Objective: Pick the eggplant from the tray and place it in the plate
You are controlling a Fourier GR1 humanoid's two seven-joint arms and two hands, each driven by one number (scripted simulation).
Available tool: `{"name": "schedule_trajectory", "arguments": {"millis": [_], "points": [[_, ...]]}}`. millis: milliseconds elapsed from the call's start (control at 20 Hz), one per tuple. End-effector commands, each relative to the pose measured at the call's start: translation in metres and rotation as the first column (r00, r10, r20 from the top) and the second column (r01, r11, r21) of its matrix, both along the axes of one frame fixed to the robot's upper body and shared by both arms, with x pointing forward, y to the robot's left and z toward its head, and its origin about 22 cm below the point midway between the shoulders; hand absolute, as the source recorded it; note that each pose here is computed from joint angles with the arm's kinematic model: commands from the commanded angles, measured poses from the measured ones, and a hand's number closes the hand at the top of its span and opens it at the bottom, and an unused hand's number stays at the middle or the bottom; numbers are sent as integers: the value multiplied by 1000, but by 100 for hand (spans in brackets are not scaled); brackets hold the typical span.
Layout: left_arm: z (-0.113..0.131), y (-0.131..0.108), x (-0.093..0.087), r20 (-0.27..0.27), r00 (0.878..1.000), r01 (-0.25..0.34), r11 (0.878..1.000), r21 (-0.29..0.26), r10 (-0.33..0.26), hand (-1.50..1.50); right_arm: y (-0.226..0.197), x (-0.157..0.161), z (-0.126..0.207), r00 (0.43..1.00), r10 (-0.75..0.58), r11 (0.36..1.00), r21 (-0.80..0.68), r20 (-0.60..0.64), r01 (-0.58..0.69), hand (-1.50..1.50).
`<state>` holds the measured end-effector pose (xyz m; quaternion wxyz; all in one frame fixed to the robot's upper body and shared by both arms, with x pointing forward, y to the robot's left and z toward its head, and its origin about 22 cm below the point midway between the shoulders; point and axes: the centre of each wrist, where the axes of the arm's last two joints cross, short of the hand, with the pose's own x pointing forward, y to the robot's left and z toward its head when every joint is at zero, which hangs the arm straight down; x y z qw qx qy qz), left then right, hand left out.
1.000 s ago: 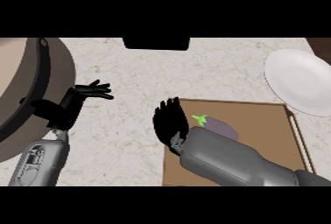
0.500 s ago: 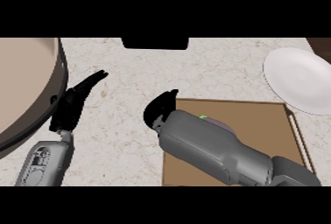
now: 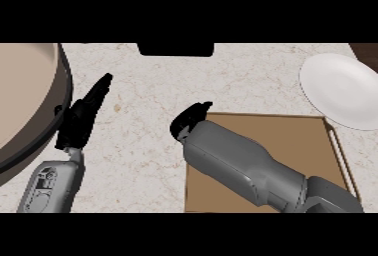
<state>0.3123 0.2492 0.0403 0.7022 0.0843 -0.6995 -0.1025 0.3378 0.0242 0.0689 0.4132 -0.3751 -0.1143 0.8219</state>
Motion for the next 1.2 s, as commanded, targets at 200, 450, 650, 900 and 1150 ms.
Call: {"name": "schedule_trajectory", "arguments": {"millis": [200, 450, 650, 900, 1150], "points": [[0, -5, -6, 10, 1000, 8, 1000, 0, -8, 0, -12, 19, -17, 995, -99, 960, -259, 31, 104, -150], [-2, -5, -20, -9, 1000, -17, 1000, 10, 18, 0, -29, 8, -53, 995, -95, 954, -285, 6, 93, -150], [4, 1, -15, 11, 1000, -27, 999, 19, 27, 0, -39, 12, -58, 993, -114, 949, -298, -15, 105, -150], [2, 11, -5, -4, 999, -33, 999, 6, 33, 0, -50, 21, -50, 993, -122, 942, -316, 7, 118, -150], [6, 3, -6, -4, 1000, 0, 1000, 10, 0, 0, -57, 27, -43, 995, -99, 955, -283, -10, 93, 150]]}}
